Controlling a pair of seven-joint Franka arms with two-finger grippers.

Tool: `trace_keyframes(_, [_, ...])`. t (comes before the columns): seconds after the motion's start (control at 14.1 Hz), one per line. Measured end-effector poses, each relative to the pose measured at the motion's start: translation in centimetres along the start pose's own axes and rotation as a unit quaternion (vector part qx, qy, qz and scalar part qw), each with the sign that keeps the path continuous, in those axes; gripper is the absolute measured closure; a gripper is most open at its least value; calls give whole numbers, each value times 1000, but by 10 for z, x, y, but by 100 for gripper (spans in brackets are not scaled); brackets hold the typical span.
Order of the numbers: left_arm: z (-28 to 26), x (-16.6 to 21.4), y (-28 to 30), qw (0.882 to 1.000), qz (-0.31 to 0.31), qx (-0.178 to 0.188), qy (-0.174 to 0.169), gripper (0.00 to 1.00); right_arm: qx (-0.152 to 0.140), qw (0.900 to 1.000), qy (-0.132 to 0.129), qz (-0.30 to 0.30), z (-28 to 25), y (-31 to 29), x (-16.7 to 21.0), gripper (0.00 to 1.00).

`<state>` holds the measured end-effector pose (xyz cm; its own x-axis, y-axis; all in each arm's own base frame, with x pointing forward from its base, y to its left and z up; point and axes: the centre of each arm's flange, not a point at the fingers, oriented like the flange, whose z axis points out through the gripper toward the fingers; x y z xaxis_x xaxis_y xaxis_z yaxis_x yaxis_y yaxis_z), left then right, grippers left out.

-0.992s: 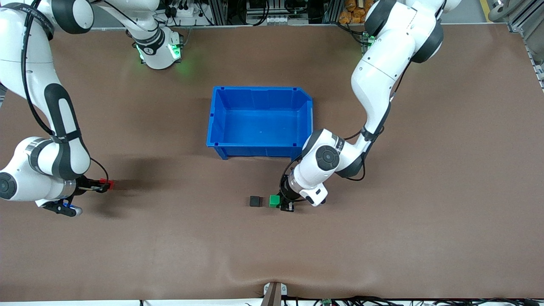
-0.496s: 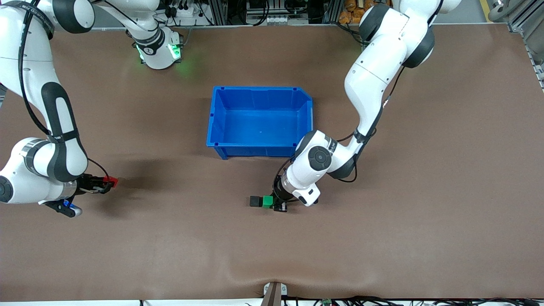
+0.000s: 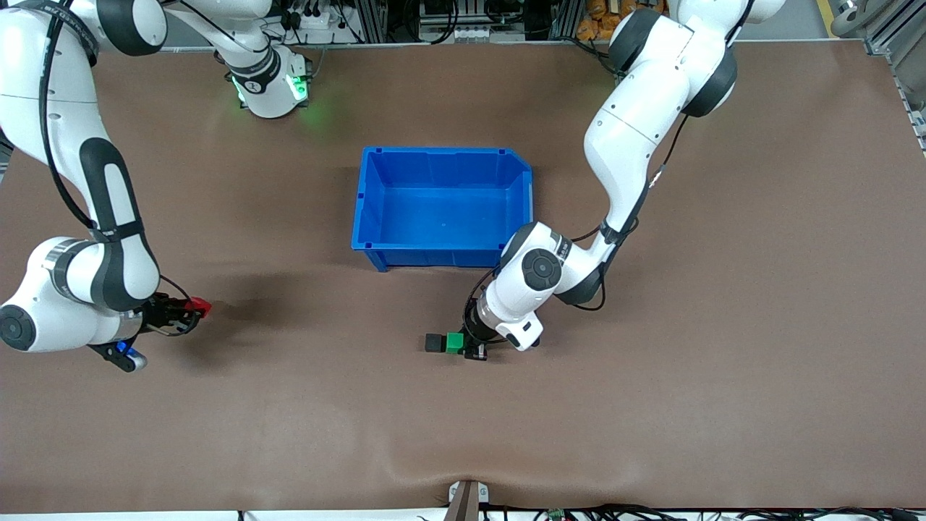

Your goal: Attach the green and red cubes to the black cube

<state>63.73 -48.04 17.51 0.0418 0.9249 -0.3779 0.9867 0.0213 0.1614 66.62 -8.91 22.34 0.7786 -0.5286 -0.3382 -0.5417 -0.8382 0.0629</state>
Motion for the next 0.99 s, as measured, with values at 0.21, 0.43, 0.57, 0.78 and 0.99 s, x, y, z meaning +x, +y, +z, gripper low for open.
trace_keyframes(0.21, [1,-3,-2,1000,1,1,0,61,1,1000,-5,24,-1,-19,-10,61])
trace_keyframes(0.43, [1,-2,-2,1000,-9,1,0,61,8,999,-10,44,-1,-26,-15,61])
trace_keyframes(0.57, [1,-2,-2,1000,-9,1,0,46,11,998,-11,63,-3,-31,-18,61])
trace_keyframes(0.78, [-6,-6,1,1000,-8,13,6,17,12,996,-9,92,-9,-46,-28,61])
trace_keyframes(0.99, [-38,-16,13,1000,1,26,15,0,13,993,-9,121,-10,-65,-40,61])
